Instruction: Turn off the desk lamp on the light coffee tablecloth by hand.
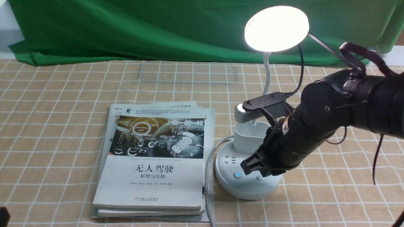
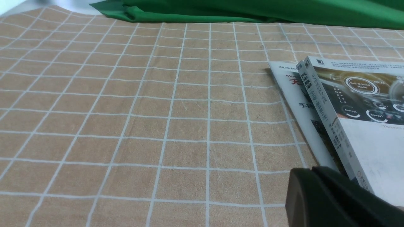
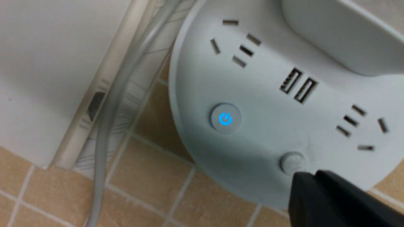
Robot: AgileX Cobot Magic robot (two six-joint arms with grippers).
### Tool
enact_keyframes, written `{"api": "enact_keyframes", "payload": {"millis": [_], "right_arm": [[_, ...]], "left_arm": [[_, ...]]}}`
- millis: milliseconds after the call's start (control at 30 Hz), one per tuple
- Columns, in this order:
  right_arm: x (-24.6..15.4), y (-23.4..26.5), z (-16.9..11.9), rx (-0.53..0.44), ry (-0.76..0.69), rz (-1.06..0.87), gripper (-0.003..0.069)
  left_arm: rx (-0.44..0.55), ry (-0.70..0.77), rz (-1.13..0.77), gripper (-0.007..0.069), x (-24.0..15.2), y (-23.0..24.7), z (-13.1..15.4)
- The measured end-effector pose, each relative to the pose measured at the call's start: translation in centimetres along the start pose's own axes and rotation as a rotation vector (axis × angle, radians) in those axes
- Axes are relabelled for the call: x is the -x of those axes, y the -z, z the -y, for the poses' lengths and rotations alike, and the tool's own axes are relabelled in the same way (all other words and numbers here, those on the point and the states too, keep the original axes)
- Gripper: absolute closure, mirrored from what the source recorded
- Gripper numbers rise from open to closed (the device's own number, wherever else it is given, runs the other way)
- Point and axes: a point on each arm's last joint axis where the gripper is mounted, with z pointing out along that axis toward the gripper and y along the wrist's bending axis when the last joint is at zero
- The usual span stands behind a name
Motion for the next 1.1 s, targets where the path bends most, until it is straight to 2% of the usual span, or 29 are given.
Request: {"api": "enact_keyframes", "payload": {"millis": [200,400,667,900,1100], "right_arm": [[0.3,-0.4,0.0,-0.001,0.001,0.015,0.0629],[0.5,-3.0,0.1,-0.006,0.001,-0.034,0.0629],[0.8,-2.9,0.1,-0.008,0.004,-0.018,0.0629],[0.3,1.2,0.0,-0.002,0.006,0.075,0.0629],[-2.7,5.2,0.0,0.003,0.004,0.149,0.0629]], "left_arm": [[0.0,0.0,0.0,0.062,0.0,0.0,0.0],[0.0,0.0,0.0,0.062,0.0,0.0,0.0],[0.0,0.0,0.0,0.062,0.0,0.0,0.0],[0.0,0.0,0.0,0.062,0.0,0.0,0.0],[0.0,0.0,0.0,0.062,0.0,0.0,0.0]]}}
